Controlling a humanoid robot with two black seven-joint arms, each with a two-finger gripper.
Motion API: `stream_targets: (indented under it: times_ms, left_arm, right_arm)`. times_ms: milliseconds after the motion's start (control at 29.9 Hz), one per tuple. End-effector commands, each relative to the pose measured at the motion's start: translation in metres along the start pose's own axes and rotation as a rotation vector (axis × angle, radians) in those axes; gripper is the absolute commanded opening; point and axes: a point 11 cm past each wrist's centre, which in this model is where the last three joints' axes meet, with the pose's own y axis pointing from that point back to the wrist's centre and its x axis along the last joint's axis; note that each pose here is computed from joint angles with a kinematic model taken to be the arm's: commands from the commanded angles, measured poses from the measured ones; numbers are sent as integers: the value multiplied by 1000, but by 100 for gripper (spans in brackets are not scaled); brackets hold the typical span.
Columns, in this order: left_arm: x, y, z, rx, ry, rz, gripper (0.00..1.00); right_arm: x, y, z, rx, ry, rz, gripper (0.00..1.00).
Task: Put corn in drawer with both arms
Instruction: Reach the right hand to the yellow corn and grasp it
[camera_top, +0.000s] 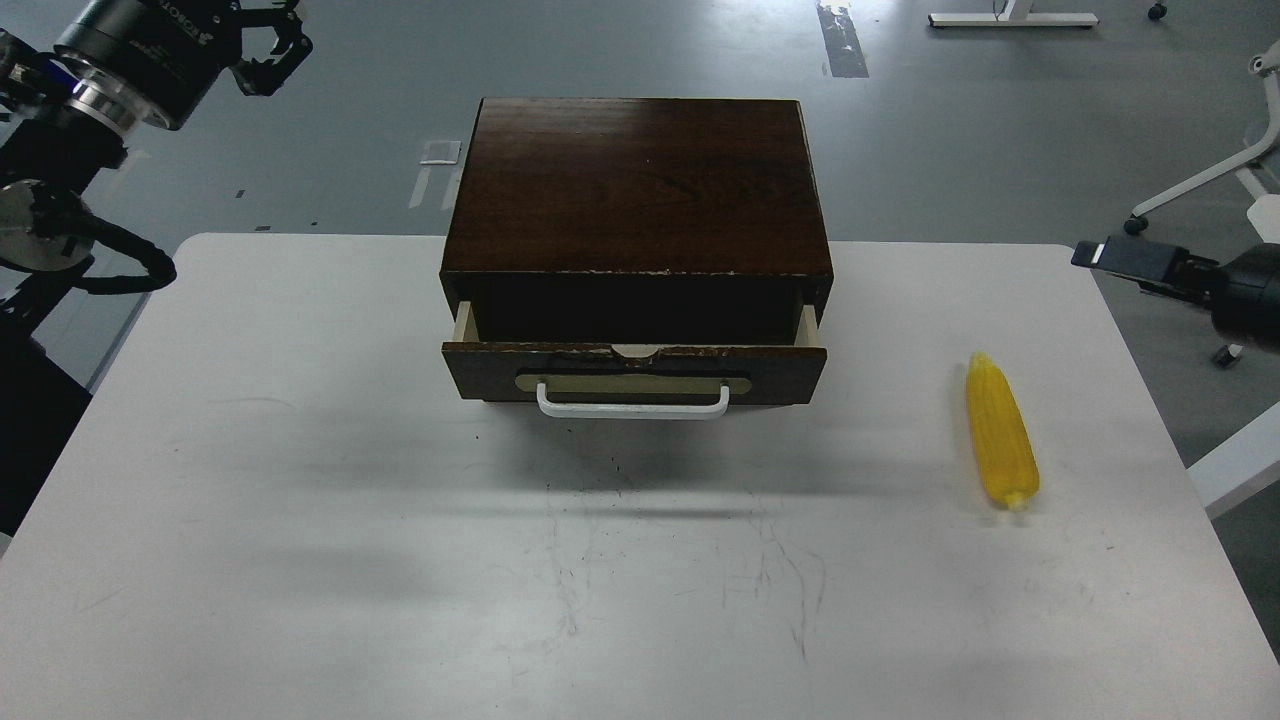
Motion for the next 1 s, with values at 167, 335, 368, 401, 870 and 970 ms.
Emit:
stream_targets:
  times_ms: [167, 335, 368, 401, 870, 970]
  left_arm:
    - [7, 4, 0, 5, -8, 21, 98]
    - [6, 3, -1, 10, -9, 17, 98]
    - [5, 3, -3, 13, -10, 14, 98]
    - [4, 3, -4, 18, -11, 10, 98]
    - [-6, -3, -2, 18, -11, -22, 98]
    - [-6, -3, -1, 18, -12, -21, 98]
  right_arm:
    - [-41, -48, -18, -13, 55, -51, 100]
    - [-60, -60, -15, -27, 57, -90, 100]
    - [-62, -62, -15, -31, 59, -97, 100]
    - [-66, -67, -15, -35, 63, -104, 100]
    - [-109, -86, -16, -9, 85, -131, 76]
    - [-110, -86, -10, -29, 87, -133, 62]
